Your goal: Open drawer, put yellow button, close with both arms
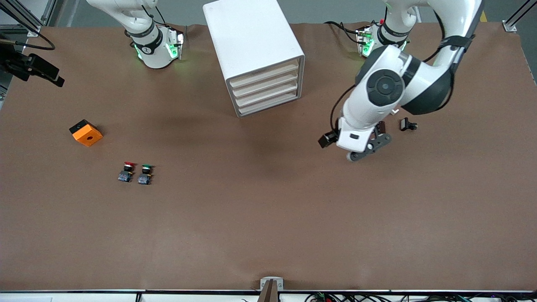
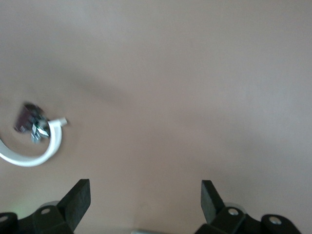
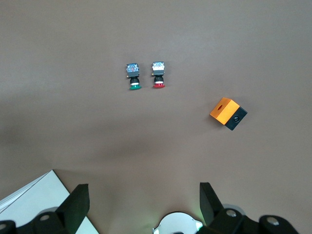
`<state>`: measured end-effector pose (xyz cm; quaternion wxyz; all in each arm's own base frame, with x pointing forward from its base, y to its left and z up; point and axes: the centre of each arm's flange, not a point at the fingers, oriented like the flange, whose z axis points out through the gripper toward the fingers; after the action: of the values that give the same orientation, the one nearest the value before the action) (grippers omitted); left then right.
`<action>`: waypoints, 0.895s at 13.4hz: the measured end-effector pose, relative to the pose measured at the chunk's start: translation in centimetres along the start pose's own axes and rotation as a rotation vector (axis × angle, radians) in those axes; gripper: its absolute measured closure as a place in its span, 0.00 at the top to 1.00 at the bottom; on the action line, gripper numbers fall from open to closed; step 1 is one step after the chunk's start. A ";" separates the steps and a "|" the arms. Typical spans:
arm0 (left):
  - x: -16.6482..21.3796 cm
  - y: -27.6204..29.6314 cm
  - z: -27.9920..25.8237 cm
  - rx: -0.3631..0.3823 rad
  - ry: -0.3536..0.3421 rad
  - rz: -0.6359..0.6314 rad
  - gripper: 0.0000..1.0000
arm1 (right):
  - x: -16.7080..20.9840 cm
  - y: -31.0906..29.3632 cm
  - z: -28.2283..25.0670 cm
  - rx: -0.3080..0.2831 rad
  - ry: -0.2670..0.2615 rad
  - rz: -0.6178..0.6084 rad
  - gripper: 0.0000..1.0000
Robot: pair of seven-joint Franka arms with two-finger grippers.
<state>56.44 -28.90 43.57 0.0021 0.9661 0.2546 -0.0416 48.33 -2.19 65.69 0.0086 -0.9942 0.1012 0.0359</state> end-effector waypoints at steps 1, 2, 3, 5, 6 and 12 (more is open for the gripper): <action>1.5 -0.8 -0.8 -0.002 0.021 -0.006 1.00 | 0.0 0.0 -0.1 0.000 0.001 0.001 1.00; 2.9 -1.7 -1.4 0.004 0.050 -0.008 1.00 | 0.0 0.1 -0.1 0.001 0.003 0.001 1.00; 4.0 -2.4 -1.9 0.016 0.083 -0.008 1.00 | 0.0 0.1 -0.2 0.001 0.003 0.002 1.00; 5.5 -3.5 -3.1 0.030 0.137 -0.002 1.00 | 0.0 0.1 -0.3 0.001 0.004 0.002 1.00; 6.0 -3.9 -3.8 0.040 0.153 0.007 1.00 | 0.0 0.1 -0.3 0.001 0.005 0.002 1.00; 10.1 -10.3 -11.0 0.095 0.211 0.165 1.00 | 0.0 0.1 -0.4 0.001 0.008 0.002 1.00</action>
<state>61.01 -14.64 53.86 -0.0671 0.9818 0.1711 0.0485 48.31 -2.32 66.14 0.0089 -0.9942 0.1025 0.0317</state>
